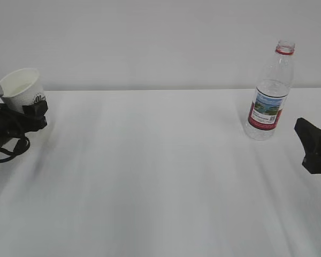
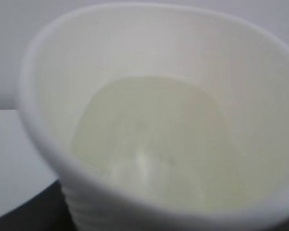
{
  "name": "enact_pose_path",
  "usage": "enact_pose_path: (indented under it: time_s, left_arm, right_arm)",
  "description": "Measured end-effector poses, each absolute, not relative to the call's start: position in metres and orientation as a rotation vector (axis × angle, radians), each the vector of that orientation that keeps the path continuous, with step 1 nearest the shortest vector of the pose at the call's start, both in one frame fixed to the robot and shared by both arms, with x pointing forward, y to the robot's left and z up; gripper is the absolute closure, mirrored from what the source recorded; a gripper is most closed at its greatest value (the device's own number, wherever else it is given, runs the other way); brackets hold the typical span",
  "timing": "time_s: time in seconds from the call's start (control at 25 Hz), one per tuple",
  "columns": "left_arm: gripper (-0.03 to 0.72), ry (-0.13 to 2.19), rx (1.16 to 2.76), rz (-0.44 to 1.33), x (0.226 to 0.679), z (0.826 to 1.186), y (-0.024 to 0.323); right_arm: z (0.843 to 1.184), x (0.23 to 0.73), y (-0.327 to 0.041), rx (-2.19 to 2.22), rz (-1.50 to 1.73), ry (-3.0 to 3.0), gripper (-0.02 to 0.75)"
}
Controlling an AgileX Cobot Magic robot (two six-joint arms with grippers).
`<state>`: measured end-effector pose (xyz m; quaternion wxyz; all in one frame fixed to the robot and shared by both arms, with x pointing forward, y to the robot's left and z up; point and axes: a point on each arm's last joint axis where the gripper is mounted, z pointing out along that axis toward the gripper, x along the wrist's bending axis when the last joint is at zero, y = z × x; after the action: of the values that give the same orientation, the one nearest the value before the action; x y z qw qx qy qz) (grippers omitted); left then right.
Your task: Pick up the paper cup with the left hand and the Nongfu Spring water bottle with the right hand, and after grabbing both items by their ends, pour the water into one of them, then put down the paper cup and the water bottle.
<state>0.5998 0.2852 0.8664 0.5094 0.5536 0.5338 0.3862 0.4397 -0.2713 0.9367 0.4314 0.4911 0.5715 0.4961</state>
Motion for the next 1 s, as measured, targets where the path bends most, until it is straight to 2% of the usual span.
enact_pose_path:
  time_s: [0.4, 0.72, 0.84, 1.0]
  left_arm:
    - [0.237, 1.34, 1.364, 0.908, 0.598, 0.845, 0.286]
    - [0.235, 1.351, 1.355, 0.912, 0.598, 0.842, 0.287]
    - [0.211, 1.342, 1.345, 0.917, 0.599, 0.838, 0.287]
    - [0.135, 1.338, 1.341, 0.918, 0.599, 0.838, 0.287]
  right_arm:
    - [0.937, 0.44, -0.271, 1.224, 1.237, 1.425, 0.186]
    - [0.937, 0.44, -0.271, 1.224, 1.237, 1.425, 0.186]
    - [0.937, 0.44, -0.271, 1.224, 1.237, 1.425, 0.186]
    - [0.937, 0.44, -0.271, 1.22, 1.239, 1.43, 0.186]
